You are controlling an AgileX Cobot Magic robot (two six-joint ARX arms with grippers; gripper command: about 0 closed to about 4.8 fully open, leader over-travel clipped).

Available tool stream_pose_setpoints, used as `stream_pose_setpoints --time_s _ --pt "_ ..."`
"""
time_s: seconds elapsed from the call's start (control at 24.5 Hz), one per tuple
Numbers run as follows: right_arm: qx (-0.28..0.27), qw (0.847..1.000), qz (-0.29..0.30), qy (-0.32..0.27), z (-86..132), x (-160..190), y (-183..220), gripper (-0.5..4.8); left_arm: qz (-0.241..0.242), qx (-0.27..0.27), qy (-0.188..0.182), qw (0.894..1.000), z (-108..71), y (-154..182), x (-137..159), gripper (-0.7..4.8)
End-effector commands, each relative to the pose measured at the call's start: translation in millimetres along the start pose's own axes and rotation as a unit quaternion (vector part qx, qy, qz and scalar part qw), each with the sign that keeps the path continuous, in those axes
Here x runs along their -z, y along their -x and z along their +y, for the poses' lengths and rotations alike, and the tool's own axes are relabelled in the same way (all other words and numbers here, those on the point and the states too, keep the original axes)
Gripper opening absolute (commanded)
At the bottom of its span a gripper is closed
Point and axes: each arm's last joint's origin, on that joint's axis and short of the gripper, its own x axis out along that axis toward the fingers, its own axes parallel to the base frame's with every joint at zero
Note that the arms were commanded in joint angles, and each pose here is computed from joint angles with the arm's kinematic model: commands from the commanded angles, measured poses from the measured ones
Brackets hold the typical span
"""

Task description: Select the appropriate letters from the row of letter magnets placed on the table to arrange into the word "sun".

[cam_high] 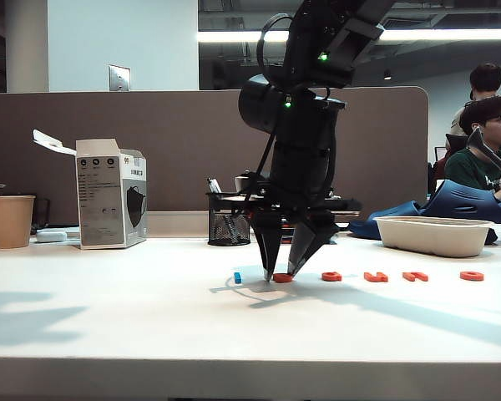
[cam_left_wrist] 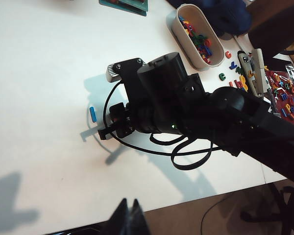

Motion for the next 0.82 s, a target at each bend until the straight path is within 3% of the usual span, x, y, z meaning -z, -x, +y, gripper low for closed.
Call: stream_pose_setpoints --time_s 0.04,0.37,0.49,0.82 --pt "0.002 1.0 0.028 0.0 -0.3 6.5 -7.6 1.42 -0.006 0.002 -0.002 1.0 -0.5 2.0 -1.1 -0.05" --pt "0.006 0.999 0.042 0.001 -1.0 9.3 -7.4 1.33 -0.006 0.002 -0.002 1.0 -0.5 2.0 -1.1 -0.05" --pt "0.006 0.999 0.043 0.001 -1.0 9.3 -7.4 0.87 -0.006 0.002 -0.002 1.0 -0.5 2.0 -1.1 -0.05" --pt "0.006 0.999 0.042 0.001 -1.0 9.2 -7.3 0.84 -0.006 0.002 -0.002 1.0 -0.5 2.0 -1.1 -0.05"
